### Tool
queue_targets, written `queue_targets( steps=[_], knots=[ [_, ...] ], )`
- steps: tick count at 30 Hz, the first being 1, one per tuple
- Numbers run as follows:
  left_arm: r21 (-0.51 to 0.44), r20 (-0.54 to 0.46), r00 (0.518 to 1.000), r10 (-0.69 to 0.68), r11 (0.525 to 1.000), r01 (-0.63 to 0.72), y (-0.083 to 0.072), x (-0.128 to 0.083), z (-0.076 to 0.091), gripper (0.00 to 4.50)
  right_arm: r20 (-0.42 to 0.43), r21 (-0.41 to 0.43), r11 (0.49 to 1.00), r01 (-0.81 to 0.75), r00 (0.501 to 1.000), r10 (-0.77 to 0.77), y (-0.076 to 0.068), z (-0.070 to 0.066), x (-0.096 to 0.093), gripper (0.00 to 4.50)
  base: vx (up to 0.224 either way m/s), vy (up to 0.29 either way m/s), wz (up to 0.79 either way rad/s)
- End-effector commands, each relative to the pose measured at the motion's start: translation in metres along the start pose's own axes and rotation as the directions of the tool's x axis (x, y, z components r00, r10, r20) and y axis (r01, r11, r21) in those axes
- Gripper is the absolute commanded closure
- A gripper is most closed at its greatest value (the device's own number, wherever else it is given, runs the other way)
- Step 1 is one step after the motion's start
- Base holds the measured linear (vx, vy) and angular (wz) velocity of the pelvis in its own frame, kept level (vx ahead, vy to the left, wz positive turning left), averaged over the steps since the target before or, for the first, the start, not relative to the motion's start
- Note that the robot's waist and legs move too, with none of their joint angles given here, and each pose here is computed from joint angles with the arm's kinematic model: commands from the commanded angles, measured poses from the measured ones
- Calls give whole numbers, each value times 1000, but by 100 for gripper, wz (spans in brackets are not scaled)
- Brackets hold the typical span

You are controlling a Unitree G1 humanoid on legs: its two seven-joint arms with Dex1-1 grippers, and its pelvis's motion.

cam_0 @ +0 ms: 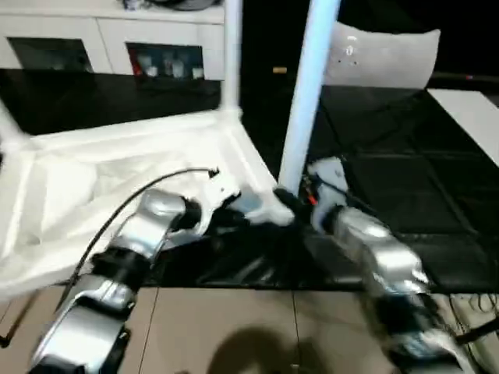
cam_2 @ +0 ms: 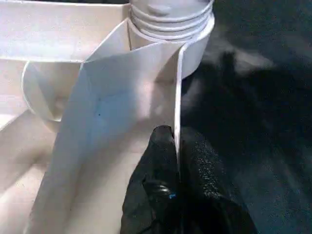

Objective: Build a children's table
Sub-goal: Rotate leg to tighten

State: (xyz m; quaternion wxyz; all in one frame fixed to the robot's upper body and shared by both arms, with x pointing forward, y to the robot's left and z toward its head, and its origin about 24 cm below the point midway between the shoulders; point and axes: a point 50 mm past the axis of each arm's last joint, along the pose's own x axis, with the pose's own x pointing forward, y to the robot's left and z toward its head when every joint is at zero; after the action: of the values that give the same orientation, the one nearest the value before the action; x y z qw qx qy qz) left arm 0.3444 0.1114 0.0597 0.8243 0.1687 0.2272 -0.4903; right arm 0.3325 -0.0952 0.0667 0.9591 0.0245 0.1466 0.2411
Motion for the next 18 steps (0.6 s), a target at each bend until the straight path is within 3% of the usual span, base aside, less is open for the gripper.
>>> queue_targets(
  steps=[1,3,4,8,12,13,14,18],
  knots=[
    [36,125,992,1,999,-6,-10,18,33,450,-63,67,986,-151,986,155,51,-14,17,185,0,0,0],
    [41,120,993,9,999,-14,-9,18,33,450,-50,84,988,-129,990,133,50,-12,18,185,0,0,0],
    [56,104,994,26,998,-32,-6,16,31,450,-20,103,989,-107,994,110,47,-9,18,162,0,0,0],
    [78,80,996,26,996,-32,0,8,22,450,42,56,992,-117,992,115,32,-3,6,129,0,0,0],
    [121,63,998,-11,993,3,1,2,13,450,52,24,988,-152,987,150,13,-3,-13,97,0,0,0],
    [122,58,998,-20,992,13,1,-1,8,450,46,-17,983,-183,982,183,3,-4,-25,84,0,0,0],
    [122,58,998,-20,992,13,1,-1,8,450,46,-17,983,-183,982,183,3,-4,-25,84,0,0,0],
    [173,70,986,-150,976,136,-4,-9,2,450,28,-105,963,-249,967,253,-21,-3,-50,47,0,0,0]
  ],
)
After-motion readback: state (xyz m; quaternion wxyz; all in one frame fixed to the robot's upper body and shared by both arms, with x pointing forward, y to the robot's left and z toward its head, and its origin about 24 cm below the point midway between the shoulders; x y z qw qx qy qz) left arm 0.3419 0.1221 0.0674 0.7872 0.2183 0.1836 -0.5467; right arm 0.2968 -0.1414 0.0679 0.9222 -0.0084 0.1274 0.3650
